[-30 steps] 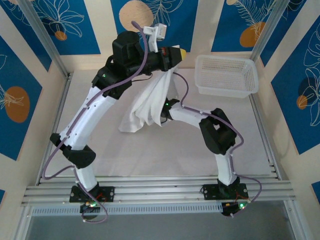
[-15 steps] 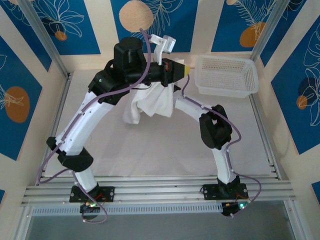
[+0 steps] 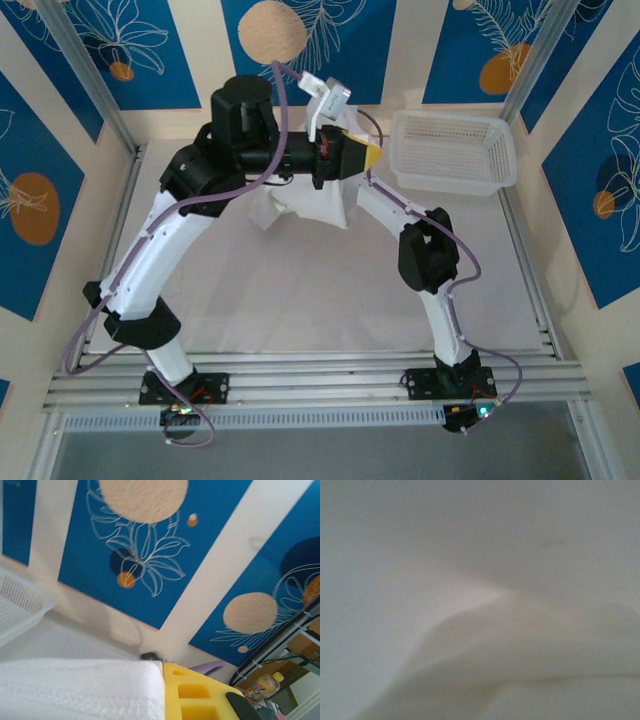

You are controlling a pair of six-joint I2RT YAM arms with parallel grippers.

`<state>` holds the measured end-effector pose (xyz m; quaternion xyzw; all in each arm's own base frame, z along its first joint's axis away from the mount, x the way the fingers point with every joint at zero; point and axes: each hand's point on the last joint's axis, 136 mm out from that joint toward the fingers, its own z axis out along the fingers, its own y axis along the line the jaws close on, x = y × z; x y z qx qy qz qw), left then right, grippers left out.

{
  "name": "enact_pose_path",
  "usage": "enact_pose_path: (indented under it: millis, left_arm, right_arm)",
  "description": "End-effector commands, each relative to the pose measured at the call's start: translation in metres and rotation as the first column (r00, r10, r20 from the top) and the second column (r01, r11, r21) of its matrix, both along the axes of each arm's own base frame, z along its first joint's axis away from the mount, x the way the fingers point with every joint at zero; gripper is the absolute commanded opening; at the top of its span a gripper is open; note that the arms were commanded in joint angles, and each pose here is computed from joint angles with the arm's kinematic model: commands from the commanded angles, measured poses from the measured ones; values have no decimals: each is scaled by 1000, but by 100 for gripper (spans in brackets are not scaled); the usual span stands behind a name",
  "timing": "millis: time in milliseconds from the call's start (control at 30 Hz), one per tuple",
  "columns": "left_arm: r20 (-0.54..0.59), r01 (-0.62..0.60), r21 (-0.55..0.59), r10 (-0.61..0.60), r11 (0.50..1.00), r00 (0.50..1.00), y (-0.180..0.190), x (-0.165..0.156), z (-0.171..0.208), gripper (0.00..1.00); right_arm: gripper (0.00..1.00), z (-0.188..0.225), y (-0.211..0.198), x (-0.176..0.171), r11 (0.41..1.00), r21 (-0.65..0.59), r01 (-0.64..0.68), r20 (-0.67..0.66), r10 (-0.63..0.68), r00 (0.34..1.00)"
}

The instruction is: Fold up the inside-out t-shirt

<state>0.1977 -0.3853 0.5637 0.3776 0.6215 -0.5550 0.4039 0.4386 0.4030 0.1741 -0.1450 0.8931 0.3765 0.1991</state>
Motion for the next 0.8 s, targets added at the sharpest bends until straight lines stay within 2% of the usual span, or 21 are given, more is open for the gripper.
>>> enact_pose_path:
  millis: [0,133,233,333,367,433,467,600,767]
  left_arm:
    - [163,119,-131,-97,984,982,23,-51,62,0]
    - [169,91,-127,-69,988,983,22,-45,60,0]
    - [156,80,-98,-64,992,986,18,-40,51,0]
    - [149,36,-49,-28,998,988,14,-29,36,0]
    - [147,34,-37,-28,999,989,13,-28,31,0]
    - [139,49,-32,-44,998,989,11,-29,28,0]
    - [136,59,-35,-54,998,989,10,-31,29,0]
    - [149,77,-62,-67,995,987,9,-34,36,0]
    - [170,30,-47,-22,998,985,12,-29,34,0]
  right_arm:
    - [0,-69,-24,-3,982,-188,-6,-100,-14,995]
    - [0,-106,-46,-12,943,-332,-12,-154,-42,987]
    - [11,-112,-59,-22,919,-392,-31,-173,-41,984]
    - [32,-107,-68,-37,896,-437,-80,-183,-1,983]
    - [43,-109,-73,-41,883,-461,-92,-186,5,982]
    - [66,-116,-80,-50,860,-494,-127,-209,24,978]
    - [89,-123,-83,-54,848,-511,-139,-224,25,974]
    - [97,-153,-91,-65,802,-568,-185,-286,18,958]
    - [97,-189,-100,-75,650,-717,-252,-283,59,957]
